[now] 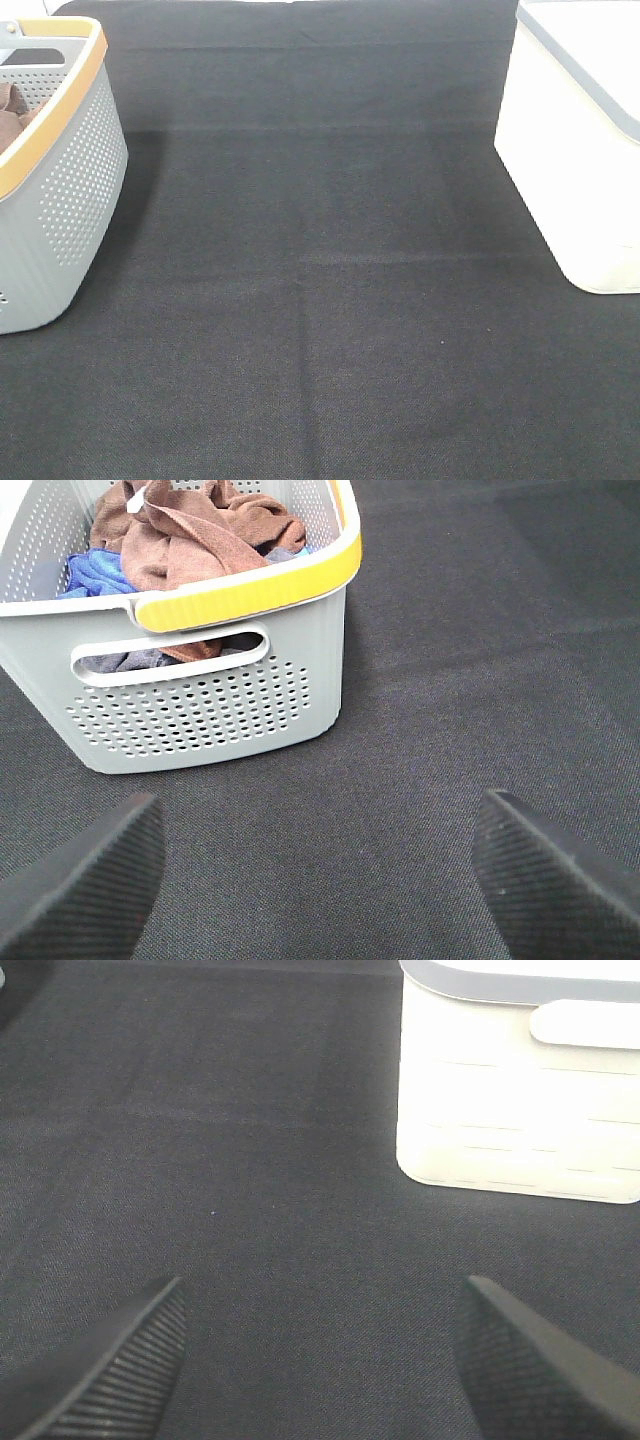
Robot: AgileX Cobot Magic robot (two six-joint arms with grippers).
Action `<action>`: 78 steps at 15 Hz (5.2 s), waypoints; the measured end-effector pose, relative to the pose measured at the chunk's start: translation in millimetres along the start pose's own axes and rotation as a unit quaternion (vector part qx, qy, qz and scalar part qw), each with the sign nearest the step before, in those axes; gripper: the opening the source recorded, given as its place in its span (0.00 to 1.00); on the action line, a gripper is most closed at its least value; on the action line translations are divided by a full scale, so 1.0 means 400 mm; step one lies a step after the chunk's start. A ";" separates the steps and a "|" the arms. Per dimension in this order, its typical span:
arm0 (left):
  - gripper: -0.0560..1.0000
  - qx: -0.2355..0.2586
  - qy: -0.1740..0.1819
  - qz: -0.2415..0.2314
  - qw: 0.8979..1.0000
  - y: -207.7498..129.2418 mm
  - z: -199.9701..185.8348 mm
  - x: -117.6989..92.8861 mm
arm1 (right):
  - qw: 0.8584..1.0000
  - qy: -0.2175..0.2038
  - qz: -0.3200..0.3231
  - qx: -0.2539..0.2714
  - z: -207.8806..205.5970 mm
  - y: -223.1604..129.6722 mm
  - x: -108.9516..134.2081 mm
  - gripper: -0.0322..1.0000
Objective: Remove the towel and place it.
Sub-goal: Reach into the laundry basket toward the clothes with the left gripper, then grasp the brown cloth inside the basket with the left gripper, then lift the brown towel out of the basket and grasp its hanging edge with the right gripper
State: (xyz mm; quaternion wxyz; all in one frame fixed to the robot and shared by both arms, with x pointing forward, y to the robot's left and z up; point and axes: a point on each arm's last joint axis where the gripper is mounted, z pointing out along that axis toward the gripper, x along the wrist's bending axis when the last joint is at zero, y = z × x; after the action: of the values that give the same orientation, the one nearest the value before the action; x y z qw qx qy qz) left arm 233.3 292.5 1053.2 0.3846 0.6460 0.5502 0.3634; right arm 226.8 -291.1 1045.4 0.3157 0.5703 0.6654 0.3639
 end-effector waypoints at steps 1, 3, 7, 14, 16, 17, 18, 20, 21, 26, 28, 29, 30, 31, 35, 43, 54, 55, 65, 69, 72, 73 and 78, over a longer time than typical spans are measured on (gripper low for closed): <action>0.81 0.000 0.000 0.000 1.000 0.000 0.000 0.000 | 1.000 0.000 0.000 0.000 0.000 0.000 0.000 0.72; 0.81 0.000 0.000 0.000 1.000 0.000 0.000 0.000 | 1.000 0.000 0.000 0.000 0.000 0.000 0.000 0.72; 0.81 0.000 0.000 0.000 1.000 0.000 0.000 0.000 | 1.000 0.000 0.000 0.000 0.000 0.000 0.000 0.72; 0.81 -0.001 -0.007 -0.004 1.000 0.001 0.000 -0.003 | 1.000 0.000 0.000 0.000 0.000 0.000 0.000 0.72; 0.81 -0.001 -0.009 -0.006 1.000 0.001 0.000 -0.004 | 1.000 0.000 0.000 0.000 0.000 0.000 0.000 0.72; 0.81 -0.004 -0.009 -0.009 1.000 0.003 0.000 -0.004 | 1.000 0.000 0.000 0.000 0.000 0.000 0.000 0.72; 0.80 -0.012 -0.008 -0.011 1.000 0.019 -0.001 -0.002 | 1.000 0.000 0.000 0.000 0.000 0.000 0.000 0.72; 0.79 -0.042 0.000 -0.018 0.999 0.085 0.008 0.008 | 1.000 0.000 0.000 0.000 0.000 0.000 0.000 0.72; 0.78 -0.050 0.007 -0.019 0.999 0.119 0.025 0.016 | 1.000 0.000 0.000 0.000 0.000 0.000 0.000 0.72; 0.77 -0.037 0.080 -0.026 0.996 0.304 0.167 0.082 | 1.000 0.000 0.000 0.000 0.000 0.000 0.000 0.72; 0.77 0.015 0.112 -0.035 0.993 0.360 0.251 0.112 | 1.000 0.000 0.000 0.000 0.000 0.000 0.000 0.72; 0.77 0.041 0.126 -0.039 0.990 0.384 0.288 0.126 | 1.000 0.000 0.000 0.000 0.000 0.000 0.000 0.72; 0.77 0.078 0.146 -0.047 0.985 0.422 0.346 0.145 | 1.000 0.000 0.000 0.000 0.000 0.000 0.000 0.72; 0.77 0.104 0.155 -0.052 0.981 0.441 0.387 0.156 | 1.000 0.000 0.000 0.000 0.000 0.000 0.000 0.72; 0.77 0.164 0.169 -0.054 0.970 0.494 0.519 0.181 | 1.000 0.000 0.000 0.000 0.000 0.000 0.000 0.72; 0.71 0.253 0.215 -0.054 0.942 0.603 0.844 0.246 | 1.000 0.000 0.000 0.000 0.000 0.000 0.000 0.72; 0.68 0.332 0.195 -0.053 0.921 0.449 1.094 0.248 | 1.000 0.000 0.000 0.000 0.000 0.000 0.000 0.72; 0.68 0.329 0.193 -0.052 0.923 0.442 1.106 0.248 | 1.000 0.000 0.000 0.000 0.000 0.000 0.000 0.72; 0.05 0.334 0.170 -0.020 0.927 0.418 1.140 0.244 | 1.000 0.000 0.000 0.000 0.000 0.000 0.000 0.72; 0.05 0.321 0.166 -0.019 0.932 0.470 1.087 0.242 | 1.000 0.000 0.000 0.000 0.000 0.000 0.000 0.72; 0.05 0.273 0.155 -0.031 0.949 0.576 0.971 0.233 | 1.000 0.000 0.000 0.000 0.000 0.000 0.000 0.72; 0.05 0.244 0.142 -0.039 0.959 0.627 0.907 0.225 | 1.000 0.000 0.000 0.000 0.000 0.000 0.000 0.72; 0.05 0.162 0.098 -0.071 0.979 0.737 0.737 0.194 | 1.000 0.000 0.000 0.000 0.000 0.000 0.000 0.72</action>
State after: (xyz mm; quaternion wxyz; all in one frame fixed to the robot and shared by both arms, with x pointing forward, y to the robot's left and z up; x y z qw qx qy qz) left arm 633.8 311.7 1191.4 0.2441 0.6204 0.6809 0.3030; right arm 226.8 -291.1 1045.4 0.3157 0.5703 0.6654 0.3639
